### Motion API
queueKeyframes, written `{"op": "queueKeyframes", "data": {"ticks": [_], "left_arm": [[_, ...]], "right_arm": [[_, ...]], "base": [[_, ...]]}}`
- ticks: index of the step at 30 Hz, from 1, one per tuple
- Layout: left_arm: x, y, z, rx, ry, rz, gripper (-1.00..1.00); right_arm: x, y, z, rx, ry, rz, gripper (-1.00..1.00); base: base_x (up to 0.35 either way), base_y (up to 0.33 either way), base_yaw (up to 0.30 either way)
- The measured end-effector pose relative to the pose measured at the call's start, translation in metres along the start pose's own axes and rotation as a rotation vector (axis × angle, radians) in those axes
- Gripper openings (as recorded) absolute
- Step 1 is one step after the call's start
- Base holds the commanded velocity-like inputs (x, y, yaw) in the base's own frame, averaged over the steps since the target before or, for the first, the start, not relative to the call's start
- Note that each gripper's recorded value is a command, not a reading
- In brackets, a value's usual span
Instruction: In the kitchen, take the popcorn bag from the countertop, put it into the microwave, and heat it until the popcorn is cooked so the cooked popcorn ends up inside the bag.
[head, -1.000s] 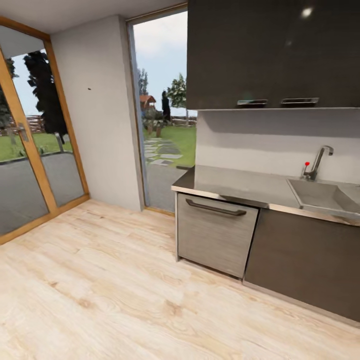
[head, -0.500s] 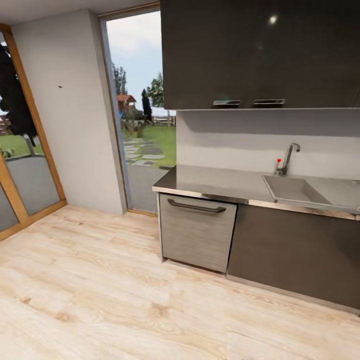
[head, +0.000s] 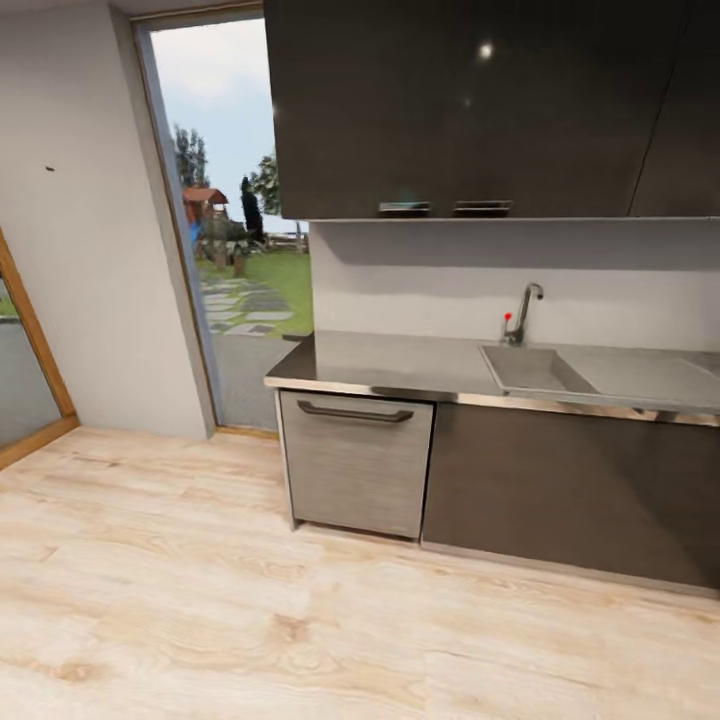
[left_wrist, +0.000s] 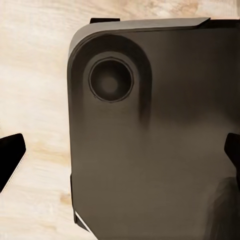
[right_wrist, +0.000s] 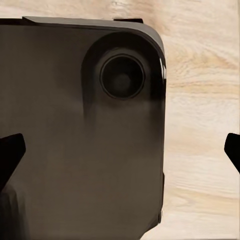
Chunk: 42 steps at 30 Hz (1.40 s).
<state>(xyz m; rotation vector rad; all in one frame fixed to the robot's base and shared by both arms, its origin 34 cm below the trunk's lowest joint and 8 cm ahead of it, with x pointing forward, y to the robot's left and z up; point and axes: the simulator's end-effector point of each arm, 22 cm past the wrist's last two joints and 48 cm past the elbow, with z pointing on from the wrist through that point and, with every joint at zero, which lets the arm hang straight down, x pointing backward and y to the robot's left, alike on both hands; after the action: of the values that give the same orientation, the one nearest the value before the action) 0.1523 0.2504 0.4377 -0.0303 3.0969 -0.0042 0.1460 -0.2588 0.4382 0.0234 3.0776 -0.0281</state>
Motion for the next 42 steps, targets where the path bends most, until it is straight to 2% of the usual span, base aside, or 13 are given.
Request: {"op": "queueKeyframes", "data": {"ticks": [9,42], "left_arm": [[-0.0016,0.0,0.0,0.0,-0.004,0.0,1.0],[-0.0066,-0.0003,0.0,0.001,-0.017,0.0,1.0]], "right_arm": [[-0.0014,0.0015,0.0,-0.003,-0.005,-0.016,1.0],[-0.0085,0.0022,0.0002,-0.006,-0.026,-0.02,1.0]], "base": [[0.0,0.0,-0.295],[0.0,0.0,-0.295]]}}
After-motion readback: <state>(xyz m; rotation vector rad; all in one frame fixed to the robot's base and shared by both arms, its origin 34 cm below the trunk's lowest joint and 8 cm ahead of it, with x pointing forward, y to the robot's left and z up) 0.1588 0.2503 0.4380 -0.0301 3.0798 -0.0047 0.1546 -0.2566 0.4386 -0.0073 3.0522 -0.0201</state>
